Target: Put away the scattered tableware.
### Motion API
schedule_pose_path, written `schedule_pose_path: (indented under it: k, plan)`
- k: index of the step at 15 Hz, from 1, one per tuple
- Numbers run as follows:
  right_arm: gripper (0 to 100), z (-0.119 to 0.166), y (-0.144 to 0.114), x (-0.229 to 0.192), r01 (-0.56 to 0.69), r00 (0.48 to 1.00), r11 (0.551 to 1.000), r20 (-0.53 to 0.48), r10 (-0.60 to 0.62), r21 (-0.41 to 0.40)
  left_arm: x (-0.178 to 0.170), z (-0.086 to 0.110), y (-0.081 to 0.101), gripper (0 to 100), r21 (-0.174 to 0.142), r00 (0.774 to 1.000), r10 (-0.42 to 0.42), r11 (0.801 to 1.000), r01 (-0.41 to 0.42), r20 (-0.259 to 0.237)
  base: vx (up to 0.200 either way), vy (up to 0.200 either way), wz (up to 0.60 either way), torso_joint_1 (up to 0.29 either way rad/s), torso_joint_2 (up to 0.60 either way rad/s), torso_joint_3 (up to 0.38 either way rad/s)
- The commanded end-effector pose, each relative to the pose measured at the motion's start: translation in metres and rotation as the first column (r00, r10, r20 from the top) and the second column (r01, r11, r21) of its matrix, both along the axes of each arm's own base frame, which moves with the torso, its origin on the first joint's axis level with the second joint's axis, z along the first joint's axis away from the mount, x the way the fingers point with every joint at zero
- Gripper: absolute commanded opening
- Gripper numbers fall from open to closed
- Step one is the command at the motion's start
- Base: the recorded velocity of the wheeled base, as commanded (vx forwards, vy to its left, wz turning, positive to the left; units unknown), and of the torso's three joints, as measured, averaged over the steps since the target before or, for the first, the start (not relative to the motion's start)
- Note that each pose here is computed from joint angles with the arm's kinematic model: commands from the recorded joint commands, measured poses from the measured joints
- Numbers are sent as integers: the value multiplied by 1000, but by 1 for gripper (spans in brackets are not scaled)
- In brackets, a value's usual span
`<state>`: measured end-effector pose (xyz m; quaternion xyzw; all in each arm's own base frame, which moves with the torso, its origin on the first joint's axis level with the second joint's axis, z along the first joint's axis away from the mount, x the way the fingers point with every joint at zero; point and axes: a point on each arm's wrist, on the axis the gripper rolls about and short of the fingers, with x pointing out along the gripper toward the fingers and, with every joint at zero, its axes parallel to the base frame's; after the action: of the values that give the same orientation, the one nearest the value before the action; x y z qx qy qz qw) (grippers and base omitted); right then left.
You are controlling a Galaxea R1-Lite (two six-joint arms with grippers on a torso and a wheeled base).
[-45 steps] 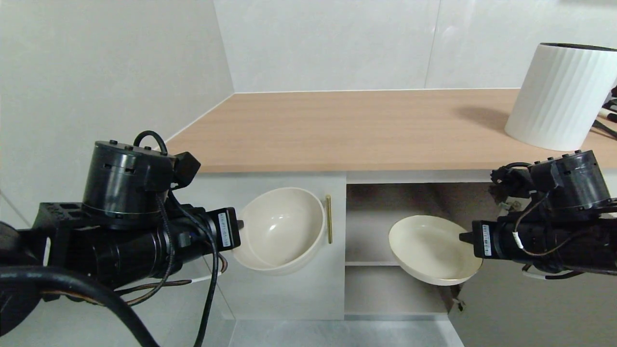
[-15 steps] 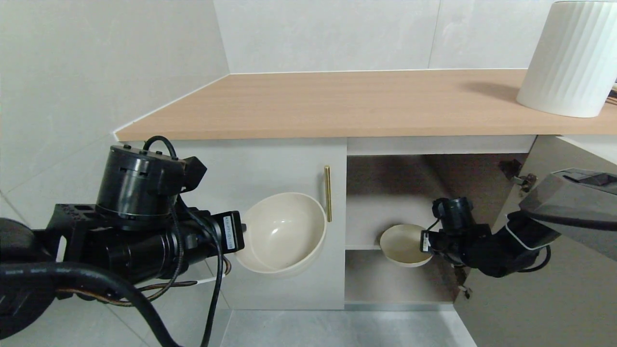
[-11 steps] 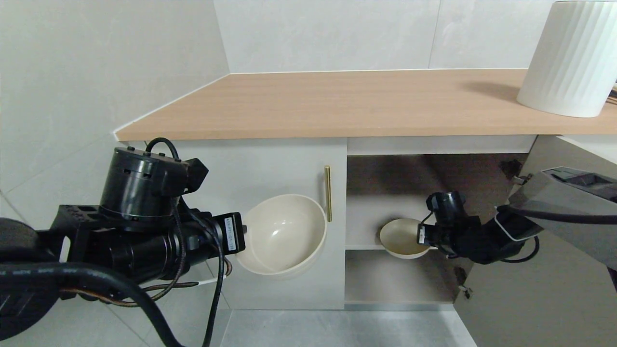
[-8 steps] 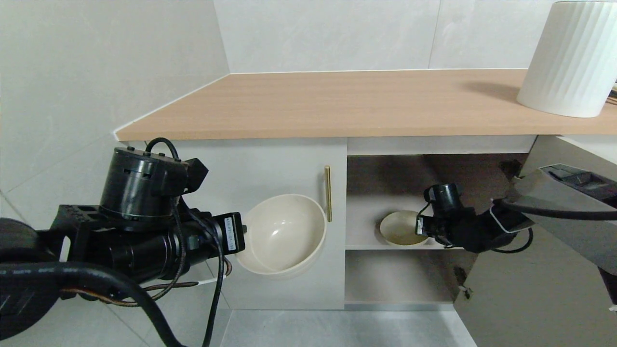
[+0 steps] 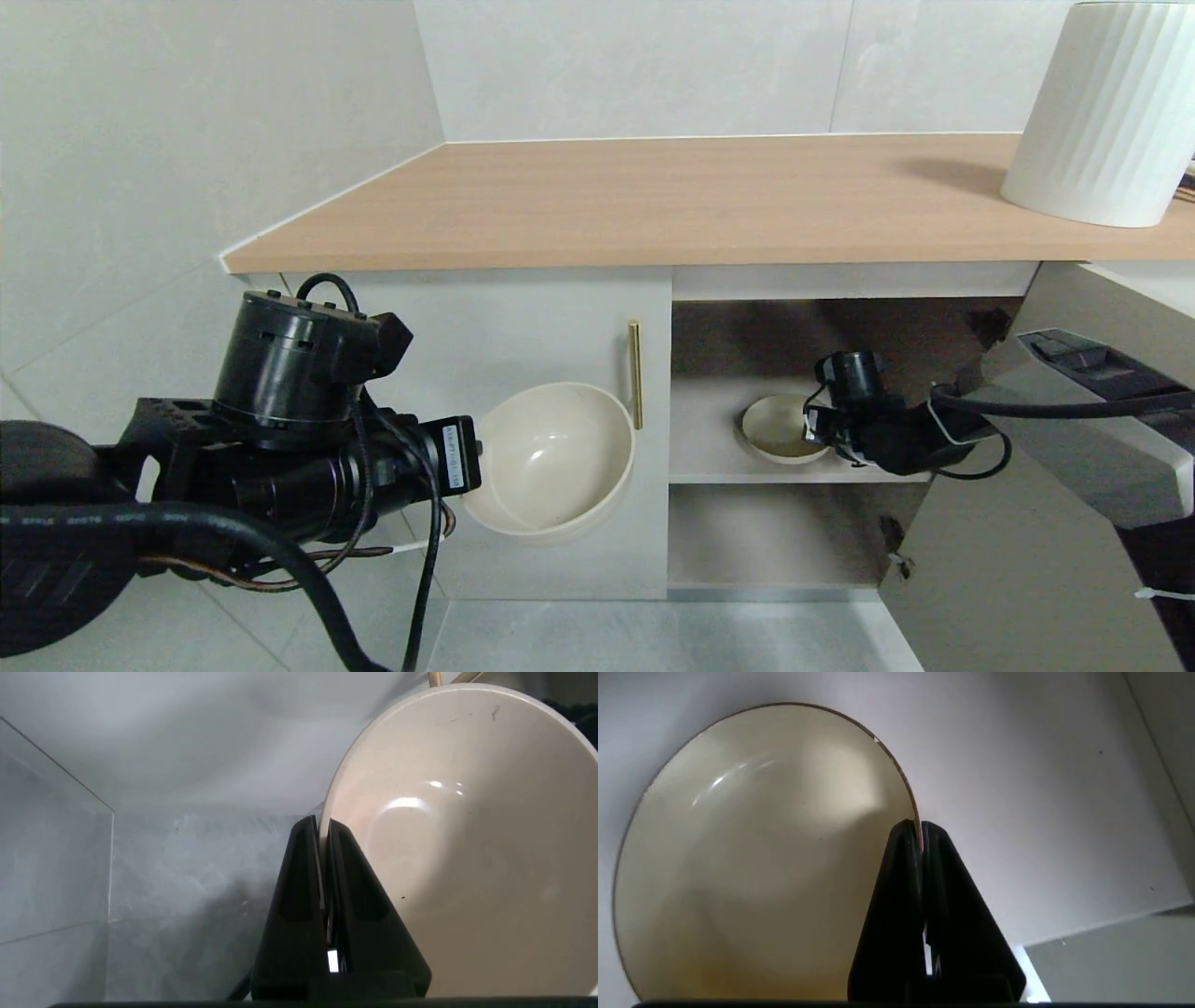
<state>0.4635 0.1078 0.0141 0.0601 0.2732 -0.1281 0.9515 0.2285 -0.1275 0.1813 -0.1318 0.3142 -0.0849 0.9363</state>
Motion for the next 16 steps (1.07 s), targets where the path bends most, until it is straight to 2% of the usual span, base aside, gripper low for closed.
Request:
schedule_pose_path:
  k: [1,5,6,9,11,14,16]
  plan:
    - [0,-7,1,7,11,1000,1000,7,-11,-5,1,-1,0,0,3,1000,1,1000,-1,-5,0,0,0,0,0,0]
    - [0,-6,0,8,19,1000,1000,13,-19,-6,2,-3,-1,0,6,1000,1,1000,-1,-10,0,0,0,0,0,0]
    - [100,-5,0,8,19,1000,1000,16,-19,-3,2,-3,-1,0,5,1000,1,1000,-1,-9,0,0,0,0,0,0]
    - [100,1,0,8,34,999,999,37,-35,25,2,-3,-1,0,5,1000,1,1000,-1,-9,0,0,0,0,0,0]
    - [100,17,1,0,36,998,999,50,-37,35,3,-2,-1,0,6,1000,-1,1000,1,-6,0,0,0,0,0,0]
    - [100,85,14,-53,-35,995,998,93,30,48,14,-5,-10,0,31,999,-32,999,32,22,0,0,0,0,0,0]
    - [100,122,25,-94,-126,990,990,65,122,64,18,-14,-19,0,78,997,-73,994,71,17,0,0,0,0,0,0]
